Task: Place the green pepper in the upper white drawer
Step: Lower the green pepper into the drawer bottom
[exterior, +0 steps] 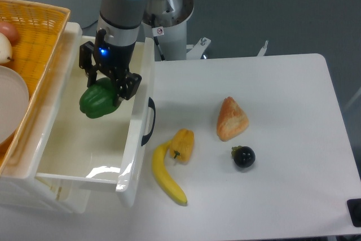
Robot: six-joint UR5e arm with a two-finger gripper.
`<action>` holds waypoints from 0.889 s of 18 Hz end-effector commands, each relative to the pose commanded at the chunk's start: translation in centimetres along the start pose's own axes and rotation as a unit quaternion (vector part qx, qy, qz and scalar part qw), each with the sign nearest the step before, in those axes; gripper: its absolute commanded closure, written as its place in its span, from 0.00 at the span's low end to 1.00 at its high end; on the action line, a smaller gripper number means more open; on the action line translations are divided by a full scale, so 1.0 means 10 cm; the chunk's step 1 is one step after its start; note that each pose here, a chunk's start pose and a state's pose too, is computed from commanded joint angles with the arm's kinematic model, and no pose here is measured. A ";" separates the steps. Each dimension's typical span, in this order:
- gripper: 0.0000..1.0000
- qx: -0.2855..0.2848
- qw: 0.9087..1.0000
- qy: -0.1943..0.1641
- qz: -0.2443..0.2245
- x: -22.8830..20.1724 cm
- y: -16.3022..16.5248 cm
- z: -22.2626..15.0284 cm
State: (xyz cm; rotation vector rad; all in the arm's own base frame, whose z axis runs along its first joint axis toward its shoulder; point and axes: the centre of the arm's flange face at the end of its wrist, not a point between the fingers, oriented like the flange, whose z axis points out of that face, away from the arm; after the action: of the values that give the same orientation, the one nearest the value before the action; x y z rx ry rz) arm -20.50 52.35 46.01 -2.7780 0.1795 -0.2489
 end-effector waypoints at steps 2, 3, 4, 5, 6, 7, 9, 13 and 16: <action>0.50 -0.016 1.000 -0.001 0.005 0.02 -0.03 0.11; 0.50 -0.022 1.000 -0.001 0.008 0.04 -0.04 0.17; 0.50 -0.028 1.000 -0.001 0.009 0.04 -0.05 0.22; 0.50 -0.031 0.999 -0.001 0.012 0.05 -0.06 0.24; 0.50 -0.034 0.999 0.000 0.013 0.06 -0.07 0.28; 0.49 -0.035 0.999 0.000 0.013 0.05 -0.07 0.29; 0.47 -0.035 0.999 0.001 0.013 0.04 -0.07 0.30; 0.26 -0.040 0.999 0.006 0.013 0.01 -0.08 0.38; 0.18 -0.043 0.999 0.009 0.013 0.02 -0.09 0.42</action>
State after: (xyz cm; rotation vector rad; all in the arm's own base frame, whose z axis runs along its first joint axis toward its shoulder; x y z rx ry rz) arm -19.40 54.51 42.41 -2.8567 0.2356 -0.2671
